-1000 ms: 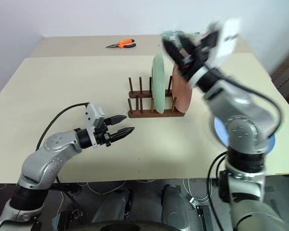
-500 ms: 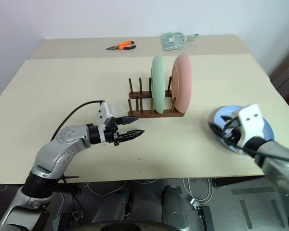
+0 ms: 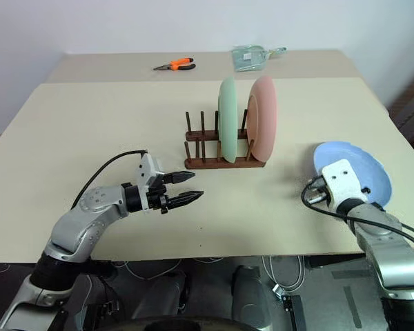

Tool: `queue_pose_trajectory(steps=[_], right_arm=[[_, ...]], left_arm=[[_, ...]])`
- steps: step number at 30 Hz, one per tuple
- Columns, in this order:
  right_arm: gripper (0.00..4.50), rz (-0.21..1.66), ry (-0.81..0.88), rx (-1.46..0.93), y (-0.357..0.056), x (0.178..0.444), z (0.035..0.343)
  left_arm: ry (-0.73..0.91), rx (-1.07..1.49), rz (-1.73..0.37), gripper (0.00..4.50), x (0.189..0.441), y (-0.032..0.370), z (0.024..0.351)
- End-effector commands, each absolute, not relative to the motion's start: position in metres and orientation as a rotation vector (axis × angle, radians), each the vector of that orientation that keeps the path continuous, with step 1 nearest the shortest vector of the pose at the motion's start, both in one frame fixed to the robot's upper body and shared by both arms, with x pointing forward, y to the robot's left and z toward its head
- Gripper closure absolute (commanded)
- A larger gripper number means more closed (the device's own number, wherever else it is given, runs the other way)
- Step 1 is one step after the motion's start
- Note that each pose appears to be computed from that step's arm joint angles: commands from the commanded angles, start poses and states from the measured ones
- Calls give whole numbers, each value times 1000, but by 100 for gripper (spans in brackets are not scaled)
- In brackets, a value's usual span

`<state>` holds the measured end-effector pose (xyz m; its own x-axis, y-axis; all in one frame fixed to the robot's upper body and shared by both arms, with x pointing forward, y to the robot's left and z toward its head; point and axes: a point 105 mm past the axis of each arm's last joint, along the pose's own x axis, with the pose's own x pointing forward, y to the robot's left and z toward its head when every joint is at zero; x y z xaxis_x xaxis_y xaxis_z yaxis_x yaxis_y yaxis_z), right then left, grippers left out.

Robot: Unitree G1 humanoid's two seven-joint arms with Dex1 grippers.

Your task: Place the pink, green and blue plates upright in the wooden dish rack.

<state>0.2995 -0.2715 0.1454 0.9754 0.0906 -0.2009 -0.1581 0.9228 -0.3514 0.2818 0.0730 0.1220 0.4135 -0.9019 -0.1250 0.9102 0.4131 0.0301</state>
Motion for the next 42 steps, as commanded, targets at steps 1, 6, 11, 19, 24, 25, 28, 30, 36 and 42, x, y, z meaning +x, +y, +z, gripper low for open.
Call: queue_pose_trajectory(steps=[1,6,11,19,24,25,28,30,36,42], right_arm=[[446,194,-281,-258,-246,302,270],[446,576,-633,119,-176,276,377],[446,942,-645,523,-115,258,407],[446,966,-137,1066,-40,304,354],[446,879,-28,1121,-31,318,329],[446,868,-19,1122,-31,320,326],[446,838,3,1126,-31,324,318],[446,815,17,1124,-31,327,313],[446,724,48,1071,-33,342,293],[196,731,-93,841,-35,341,308]], left_arm=[[55,123,-1107,152,285,85,128],[55,150,-1007,152,297,105,121],[26,165,-904,152,309,125,118],[-12,236,-749,152,319,173,112],[-3,228,-730,152,314,183,108],[-1,228,-728,152,313,183,107],[0,225,-731,152,310,182,106],[-2,222,-734,152,310,181,106],[-13,219,-747,152,310,173,113],[-19,215,-751,152,312,165,120]])
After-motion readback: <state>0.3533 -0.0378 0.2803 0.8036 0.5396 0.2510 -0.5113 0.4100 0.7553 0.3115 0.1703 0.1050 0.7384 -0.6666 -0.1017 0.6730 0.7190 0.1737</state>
